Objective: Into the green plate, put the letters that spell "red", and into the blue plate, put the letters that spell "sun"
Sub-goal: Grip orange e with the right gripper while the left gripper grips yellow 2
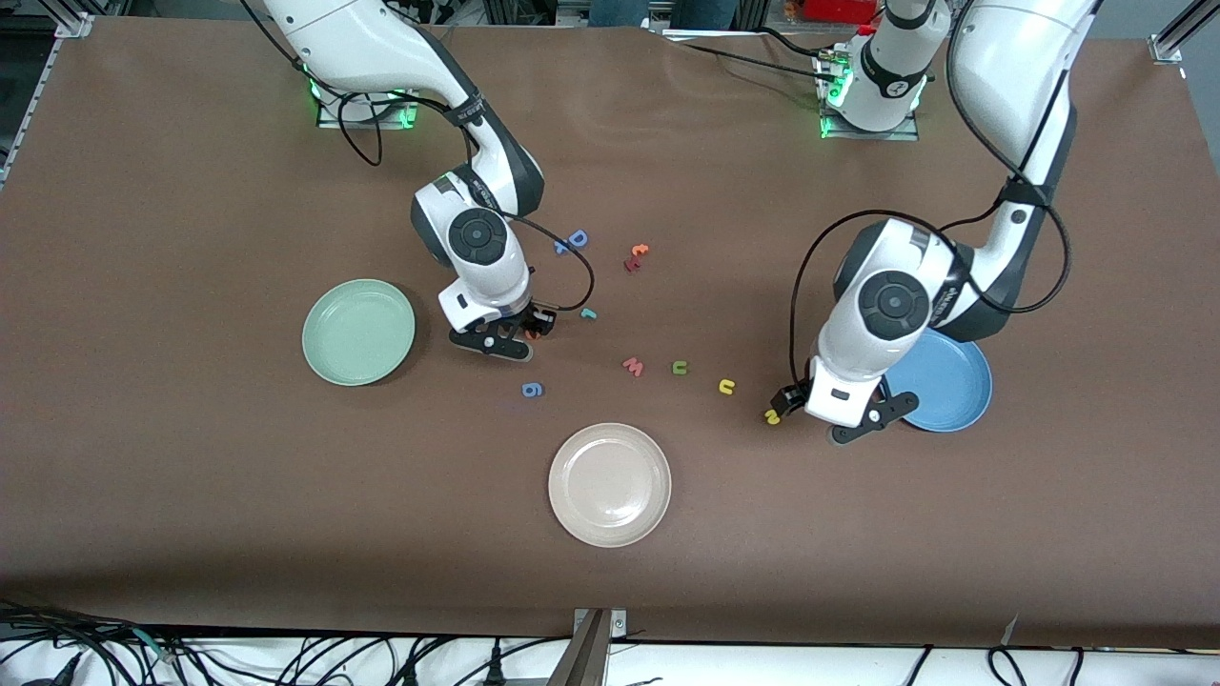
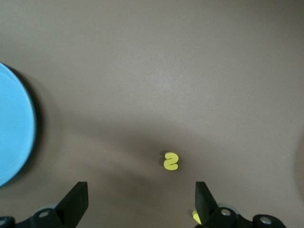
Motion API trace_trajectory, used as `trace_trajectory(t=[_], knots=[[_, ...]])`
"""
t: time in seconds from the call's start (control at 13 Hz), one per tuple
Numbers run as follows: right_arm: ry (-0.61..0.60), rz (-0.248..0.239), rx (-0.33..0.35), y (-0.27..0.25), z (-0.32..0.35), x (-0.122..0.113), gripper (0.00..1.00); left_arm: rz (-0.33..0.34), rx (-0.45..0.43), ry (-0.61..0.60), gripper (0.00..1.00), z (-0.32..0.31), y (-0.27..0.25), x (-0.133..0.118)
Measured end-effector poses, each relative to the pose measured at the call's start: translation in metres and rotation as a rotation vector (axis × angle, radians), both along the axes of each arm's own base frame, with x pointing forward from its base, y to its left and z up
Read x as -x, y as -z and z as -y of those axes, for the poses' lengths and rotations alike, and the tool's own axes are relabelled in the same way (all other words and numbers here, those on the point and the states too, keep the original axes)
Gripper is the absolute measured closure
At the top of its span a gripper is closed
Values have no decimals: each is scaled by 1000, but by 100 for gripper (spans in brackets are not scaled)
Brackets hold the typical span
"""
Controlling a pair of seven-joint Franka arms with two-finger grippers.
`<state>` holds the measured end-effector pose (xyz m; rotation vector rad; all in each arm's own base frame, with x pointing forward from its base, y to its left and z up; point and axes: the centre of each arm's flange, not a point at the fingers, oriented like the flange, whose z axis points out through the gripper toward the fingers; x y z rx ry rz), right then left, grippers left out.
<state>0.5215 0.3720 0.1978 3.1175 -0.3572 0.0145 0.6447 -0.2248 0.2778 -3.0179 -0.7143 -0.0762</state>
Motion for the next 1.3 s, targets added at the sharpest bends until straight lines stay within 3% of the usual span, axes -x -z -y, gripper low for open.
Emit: trace_trajectory(t=[0.38,1.07,1.23,1.3], knots=[[23,31,-26,7,-7,2,48,48,40,-36,2,9,41,-5],[29,17,-17,20,-8,7,49,33,31,-42,4,15,90,1],[29,16,-16,22,-8,7,51,37,25,-40,4,15,101,1],[29,18,-16,21,-7,7,58,39,22,-41,4,14,105,1]])
